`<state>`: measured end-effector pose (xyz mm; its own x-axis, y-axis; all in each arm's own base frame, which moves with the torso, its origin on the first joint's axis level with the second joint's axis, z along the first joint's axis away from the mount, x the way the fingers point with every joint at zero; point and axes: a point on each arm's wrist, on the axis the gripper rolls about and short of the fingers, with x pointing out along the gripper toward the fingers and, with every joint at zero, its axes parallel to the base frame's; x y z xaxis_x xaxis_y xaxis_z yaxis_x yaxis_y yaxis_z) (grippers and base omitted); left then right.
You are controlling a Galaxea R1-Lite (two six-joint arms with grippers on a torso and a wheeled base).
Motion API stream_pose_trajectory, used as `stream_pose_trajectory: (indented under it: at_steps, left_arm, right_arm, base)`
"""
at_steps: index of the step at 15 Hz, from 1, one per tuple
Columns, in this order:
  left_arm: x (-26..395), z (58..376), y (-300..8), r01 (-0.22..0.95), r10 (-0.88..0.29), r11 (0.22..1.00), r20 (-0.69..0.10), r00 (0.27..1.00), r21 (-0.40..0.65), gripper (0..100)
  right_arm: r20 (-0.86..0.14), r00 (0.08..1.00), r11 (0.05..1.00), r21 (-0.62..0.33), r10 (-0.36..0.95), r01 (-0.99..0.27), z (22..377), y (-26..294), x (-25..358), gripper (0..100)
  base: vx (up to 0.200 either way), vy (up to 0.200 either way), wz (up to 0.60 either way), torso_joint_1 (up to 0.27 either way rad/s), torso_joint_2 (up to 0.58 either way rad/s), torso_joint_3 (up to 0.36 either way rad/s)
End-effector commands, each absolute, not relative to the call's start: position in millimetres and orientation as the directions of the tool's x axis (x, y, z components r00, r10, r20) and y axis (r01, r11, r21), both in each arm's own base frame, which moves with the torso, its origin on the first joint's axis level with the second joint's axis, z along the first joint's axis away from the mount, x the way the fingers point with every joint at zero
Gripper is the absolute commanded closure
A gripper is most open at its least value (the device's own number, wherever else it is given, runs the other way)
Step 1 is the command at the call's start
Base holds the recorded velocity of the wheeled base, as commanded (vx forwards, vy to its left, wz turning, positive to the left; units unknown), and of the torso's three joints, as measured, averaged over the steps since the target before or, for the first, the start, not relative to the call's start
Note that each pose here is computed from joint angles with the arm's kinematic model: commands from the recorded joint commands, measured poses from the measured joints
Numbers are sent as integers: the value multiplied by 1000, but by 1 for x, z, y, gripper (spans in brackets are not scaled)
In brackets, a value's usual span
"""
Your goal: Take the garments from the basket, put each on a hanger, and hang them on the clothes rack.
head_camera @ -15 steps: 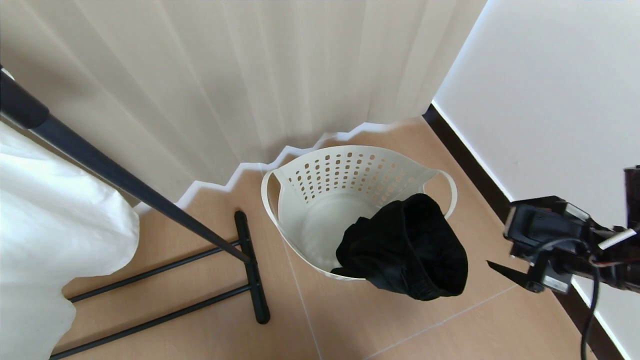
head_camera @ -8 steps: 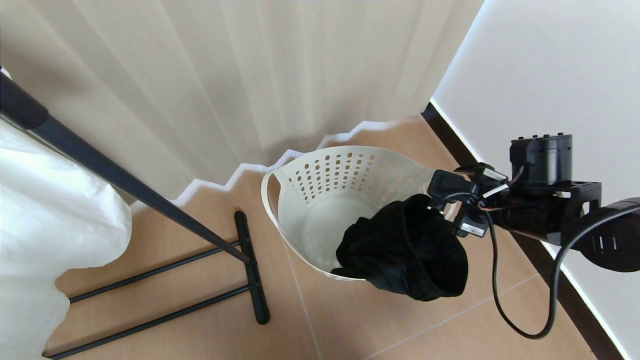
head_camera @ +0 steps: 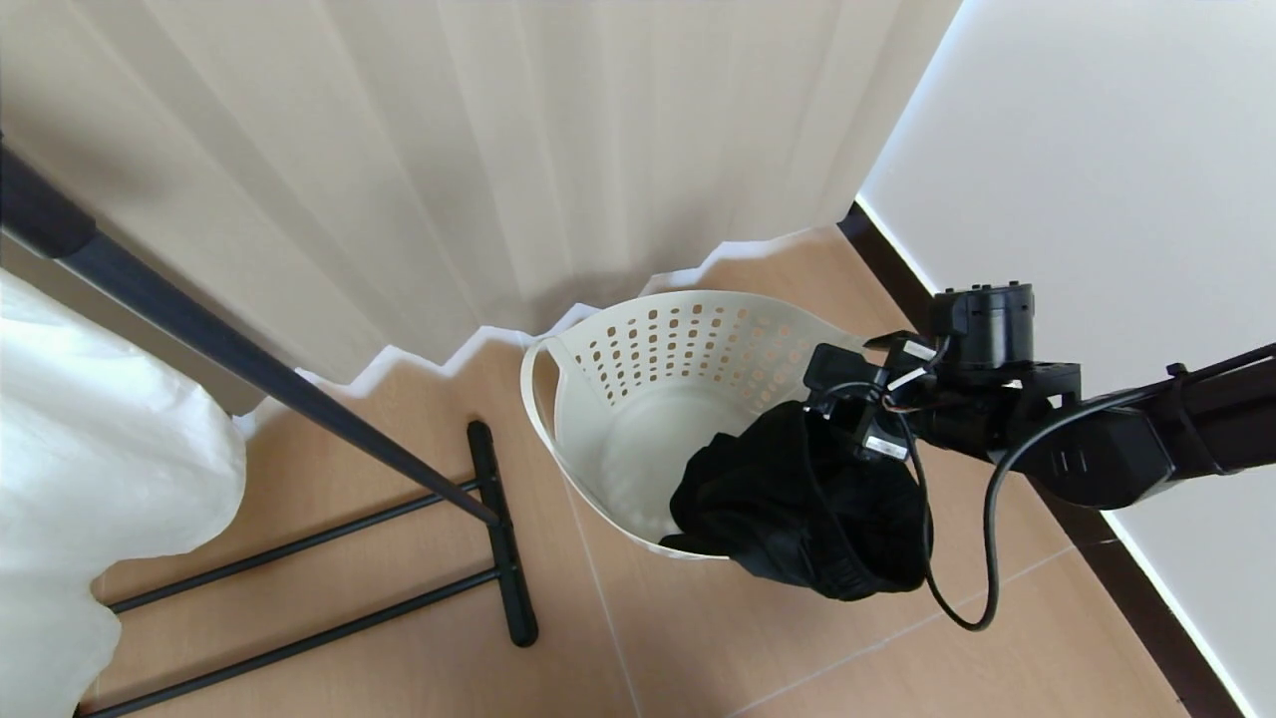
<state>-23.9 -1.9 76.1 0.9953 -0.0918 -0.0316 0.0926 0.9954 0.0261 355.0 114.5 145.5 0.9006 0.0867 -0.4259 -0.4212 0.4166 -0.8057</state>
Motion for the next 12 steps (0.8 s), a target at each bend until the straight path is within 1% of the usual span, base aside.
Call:
stream_pose_trajectory:
  at_steps: [1,6,10,11,12]
  left_arm:
    - [-24,76,-2,93,-92,995,-32,995,26,0]
    - [-24,76,-2,93,-92,995,-32,995,26,0]
    - [-24,76,-2,93,-92,995,-32,995,26,0]
    - [-24,76,-2,93,-92,995,-32,995,26,0]
    - [-24,76,-2,93,-92,995,-32,995,26,0]
  right_arm:
    - [-431,899,415,-805,85,-425,130,119,369,0]
    - [-405,911,424,-813,79,-399,130,124,386,0]
    - [-395,917,428,-821,55,-379,130,125,390,0]
    - [-396,917,432,-818,54,-379,130,125,390,100]
    - [-395,917,441,-814,56,-378,130,125,389,100]
  base:
    - [0,0,0,0,0,0]
    - [0,0,0,0,0,0]
    - [0,0,0,0,0,0]
    - [0,0,0,0,0,0]
    - [0,0,0,0,0,0]
